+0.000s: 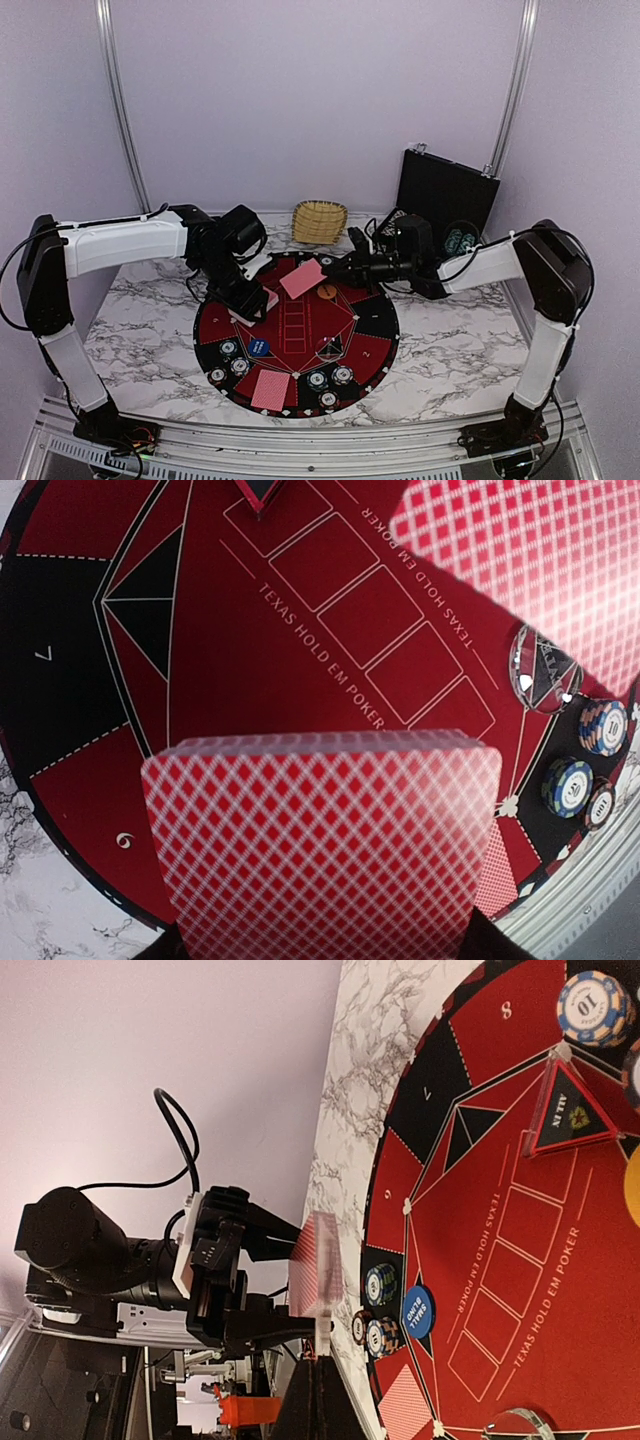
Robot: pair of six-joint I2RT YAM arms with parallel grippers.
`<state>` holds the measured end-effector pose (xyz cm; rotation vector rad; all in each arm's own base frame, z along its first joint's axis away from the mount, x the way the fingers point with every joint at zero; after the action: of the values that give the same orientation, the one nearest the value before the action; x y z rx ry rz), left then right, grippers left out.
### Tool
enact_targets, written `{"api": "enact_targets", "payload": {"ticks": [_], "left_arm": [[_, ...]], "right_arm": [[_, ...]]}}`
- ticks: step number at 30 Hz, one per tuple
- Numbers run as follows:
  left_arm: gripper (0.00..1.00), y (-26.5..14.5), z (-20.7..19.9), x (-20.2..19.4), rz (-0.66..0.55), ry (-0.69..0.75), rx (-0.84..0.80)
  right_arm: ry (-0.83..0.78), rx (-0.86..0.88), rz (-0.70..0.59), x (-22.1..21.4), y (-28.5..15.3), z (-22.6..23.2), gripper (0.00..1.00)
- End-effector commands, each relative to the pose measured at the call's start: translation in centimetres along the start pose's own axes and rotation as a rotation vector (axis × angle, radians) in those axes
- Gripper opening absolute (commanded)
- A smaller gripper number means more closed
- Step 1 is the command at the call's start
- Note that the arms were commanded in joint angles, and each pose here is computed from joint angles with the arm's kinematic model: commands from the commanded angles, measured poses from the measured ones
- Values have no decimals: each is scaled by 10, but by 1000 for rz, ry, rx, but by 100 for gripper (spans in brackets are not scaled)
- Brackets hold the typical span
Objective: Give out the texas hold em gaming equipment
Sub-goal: Distribute the poker card in the big blind area.
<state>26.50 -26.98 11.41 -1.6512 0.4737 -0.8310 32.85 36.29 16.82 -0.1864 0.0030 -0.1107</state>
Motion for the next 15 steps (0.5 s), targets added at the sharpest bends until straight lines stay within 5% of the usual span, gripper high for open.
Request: {"api": "enact_targets", "payload": {"ticks": [1,15], "left_arm": [[56,-11,1,6,-44,-2,-3],[56,-11,3,7,-46,-5,-7]], "right_arm": [[-45,40,-29,8,-15,18,0],[-15,4,-121,33,-52,-6,0]]}}
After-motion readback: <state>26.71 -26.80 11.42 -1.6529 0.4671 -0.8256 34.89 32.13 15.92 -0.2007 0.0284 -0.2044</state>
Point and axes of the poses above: each gripper's point midway between its finger pads, its own y axis out along the fingers, its own z axis along the line the jaws close on, x = y × z, the point moved 1 cm from there along -y, back along the fingers, and after that the axes turned 11 degrees about y, right-handed, at the moved point
